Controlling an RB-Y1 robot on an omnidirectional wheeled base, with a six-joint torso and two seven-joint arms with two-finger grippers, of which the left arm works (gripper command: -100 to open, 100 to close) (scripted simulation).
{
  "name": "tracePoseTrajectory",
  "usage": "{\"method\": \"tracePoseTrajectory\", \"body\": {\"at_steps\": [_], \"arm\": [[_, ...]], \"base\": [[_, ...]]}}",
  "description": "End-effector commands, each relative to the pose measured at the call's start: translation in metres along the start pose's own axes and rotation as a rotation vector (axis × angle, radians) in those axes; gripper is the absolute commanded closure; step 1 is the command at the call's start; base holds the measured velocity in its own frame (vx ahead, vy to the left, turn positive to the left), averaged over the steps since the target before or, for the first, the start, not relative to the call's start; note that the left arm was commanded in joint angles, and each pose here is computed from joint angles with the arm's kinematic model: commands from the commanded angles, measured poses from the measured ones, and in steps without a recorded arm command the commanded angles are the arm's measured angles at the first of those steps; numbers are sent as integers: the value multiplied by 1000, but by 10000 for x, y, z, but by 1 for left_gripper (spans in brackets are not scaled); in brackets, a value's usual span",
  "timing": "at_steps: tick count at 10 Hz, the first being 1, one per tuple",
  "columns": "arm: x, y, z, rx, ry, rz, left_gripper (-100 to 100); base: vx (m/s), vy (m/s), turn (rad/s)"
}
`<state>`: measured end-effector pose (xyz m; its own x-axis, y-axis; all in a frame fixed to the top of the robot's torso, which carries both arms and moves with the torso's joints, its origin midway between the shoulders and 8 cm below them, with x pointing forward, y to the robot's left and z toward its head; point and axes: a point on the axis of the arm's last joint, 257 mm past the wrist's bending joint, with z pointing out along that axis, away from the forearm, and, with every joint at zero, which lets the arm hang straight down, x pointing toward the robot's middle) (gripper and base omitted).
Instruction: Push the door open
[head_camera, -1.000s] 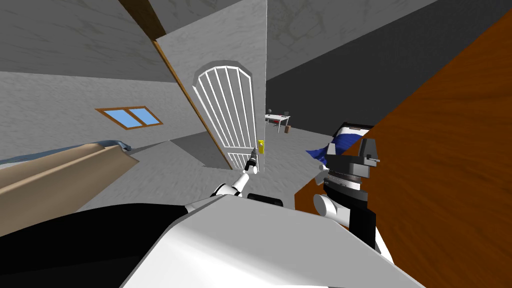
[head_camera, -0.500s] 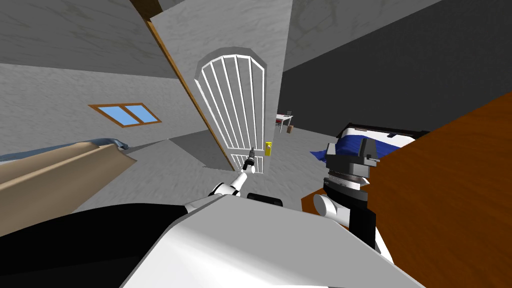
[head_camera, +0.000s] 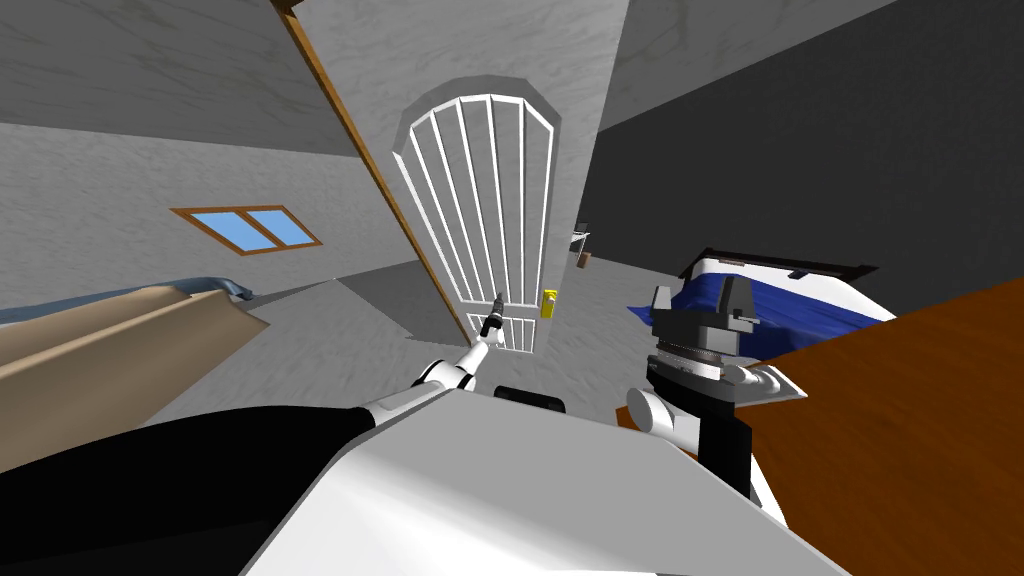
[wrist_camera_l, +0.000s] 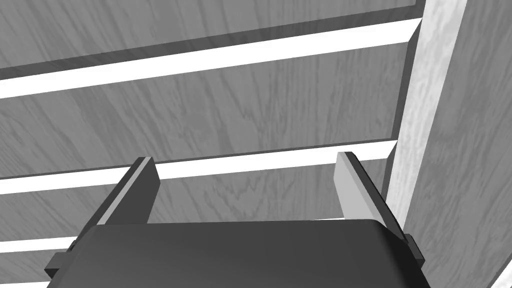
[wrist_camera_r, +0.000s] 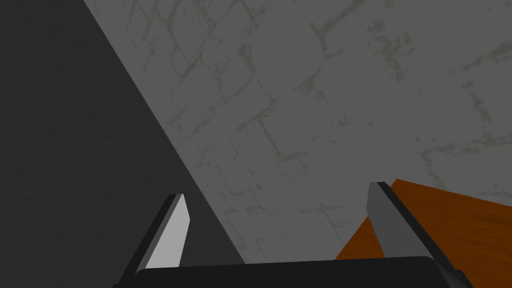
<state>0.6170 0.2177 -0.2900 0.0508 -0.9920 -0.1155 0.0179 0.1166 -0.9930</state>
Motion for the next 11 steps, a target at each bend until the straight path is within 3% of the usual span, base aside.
{"method": "tracePoseTrajectory", "body": {"at_steps": [1,3,6,11], "arm": [[-97,-5,36,4,-8,13,-100],[-117,-13,69,6,-12,14,-100],[-3,-14,79,5,-5,-4,-100],[518,-14,23,-7,33,-79,-100]], "base": [[138,68,-5],[138,-34,-6],[70,-149,6],[14,-236,-8]]}}
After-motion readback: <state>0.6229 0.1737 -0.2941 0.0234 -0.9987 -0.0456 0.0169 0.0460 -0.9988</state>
